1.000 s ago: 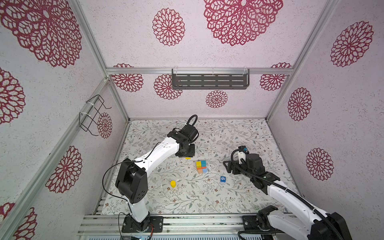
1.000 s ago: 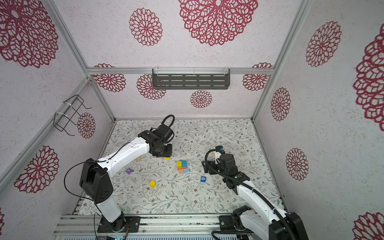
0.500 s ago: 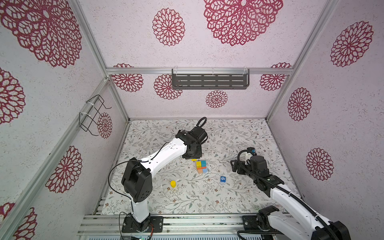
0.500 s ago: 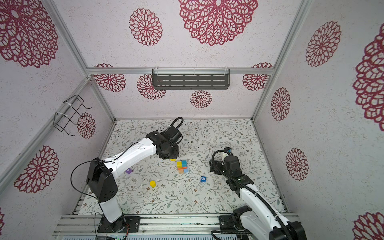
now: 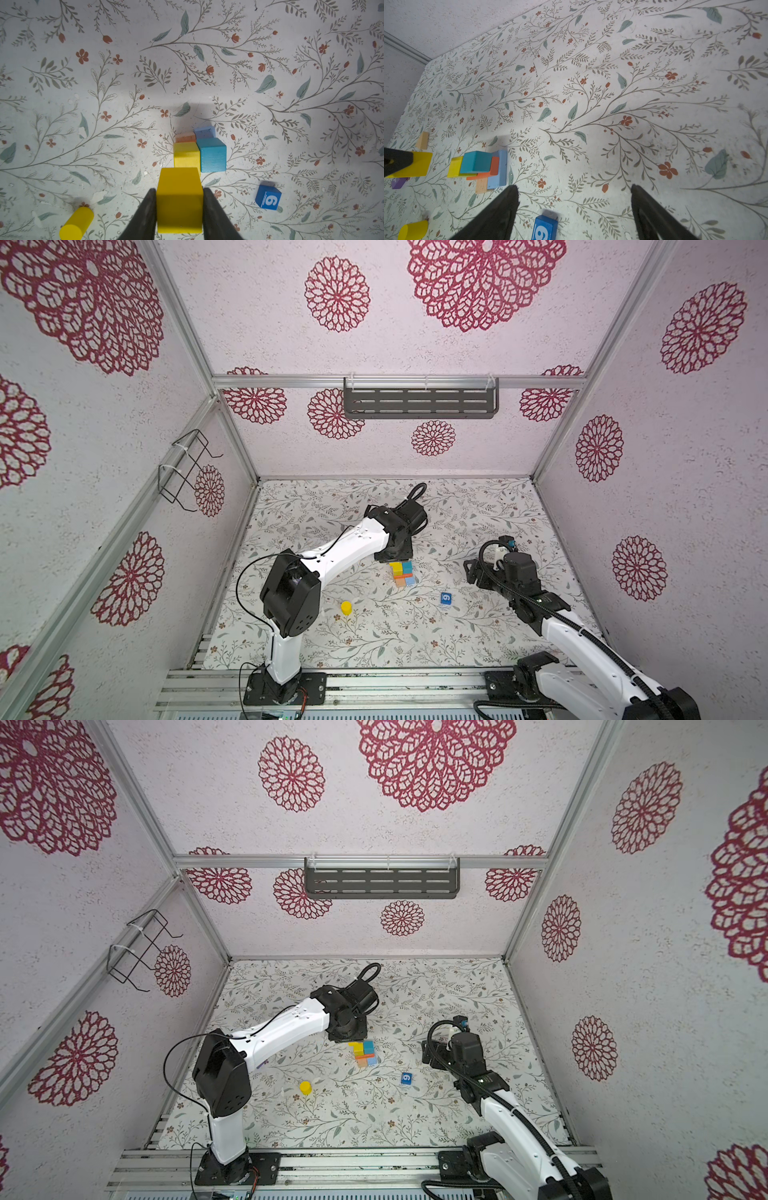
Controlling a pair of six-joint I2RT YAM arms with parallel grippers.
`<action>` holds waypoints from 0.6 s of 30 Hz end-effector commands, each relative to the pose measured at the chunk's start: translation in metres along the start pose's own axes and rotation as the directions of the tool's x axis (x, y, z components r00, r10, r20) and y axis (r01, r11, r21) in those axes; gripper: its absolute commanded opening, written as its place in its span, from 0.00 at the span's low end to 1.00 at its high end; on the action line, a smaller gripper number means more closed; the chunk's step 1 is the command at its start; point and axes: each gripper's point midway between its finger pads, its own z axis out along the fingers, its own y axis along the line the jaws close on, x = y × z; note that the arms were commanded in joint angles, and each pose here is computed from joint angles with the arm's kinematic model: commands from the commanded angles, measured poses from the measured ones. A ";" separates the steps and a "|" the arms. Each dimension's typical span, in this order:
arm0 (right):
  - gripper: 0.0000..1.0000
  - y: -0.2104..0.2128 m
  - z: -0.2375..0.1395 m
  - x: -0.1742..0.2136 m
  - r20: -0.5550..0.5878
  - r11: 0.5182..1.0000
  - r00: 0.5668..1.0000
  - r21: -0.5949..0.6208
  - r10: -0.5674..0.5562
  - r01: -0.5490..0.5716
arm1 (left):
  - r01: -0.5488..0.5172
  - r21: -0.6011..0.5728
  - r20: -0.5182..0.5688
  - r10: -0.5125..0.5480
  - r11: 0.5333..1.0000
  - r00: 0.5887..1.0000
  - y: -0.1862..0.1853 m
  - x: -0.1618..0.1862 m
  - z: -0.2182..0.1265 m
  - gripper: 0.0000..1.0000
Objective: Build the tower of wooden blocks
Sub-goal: 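Carry the yellow cube with the left gripper over the stack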
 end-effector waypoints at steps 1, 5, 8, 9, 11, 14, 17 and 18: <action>0.88 0.001 -0.003 -0.006 0.026 1.000 0.999 -0.007 0.023 -0.023 | 0.028 -0.021 0.020 -0.028 0.999 0.999 -0.009 -0.003 0.009 0.37; 0.89 0.001 -0.004 -0.007 0.032 1.000 0.999 -0.009 0.029 -0.029 | 0.034 -0.024 0.024 -0.033 0.999 0.999 -0.014 -0.002 0.013 0.37; 0.89 0.001 -0.005 -0.007 0.033 0.999 0.999 -0.015 0.033 -0.033 | 0.038 -0.026 0.032 -0.037 0.999 0.999 -0.016 -0.004 0.014 0.37; 0.89 0.002 -0.005 -0.007 0.033 0.999 0.999 -0.017 0.033 -0.033 | 0.040 -0.024 0.034 -0.039 0.999 0.999 -0.017 -0.004 0.014 0.37; 0.89 0.002 -0.004 -0.007 0.031 0.999 0.999 -0.021 0.035 -0.034 | 0.045 -0.022 0.038 -0.044 0.999 0.998 -0.018 -0.004 0.015 0.37; 0.89 0.003 -0.005 -0.007 0.030 0.999 0.999 -0.027 0.037 -0.037 | 0.051 -0.023 0.041 -0.050 0.998 0.998 -0.019 -0.005 0.015 0.37; 0.89 0.004 -0.006 -0.007 0.032 0.999 0.999 -0.032 0.038 -0.037 | 0.056 -0.018 0.048 -0.055 0.998 0.997 -0.020 -0.007 0.014 0.37; 0.89 0.004 -0.006 -0.008 0.034 0.999 0.999 -0.034 0.038 -0.037 | 0.058 -0.018 0.050 -0.057 0.998 0.997 -0.021 -0.008 0.013 0.37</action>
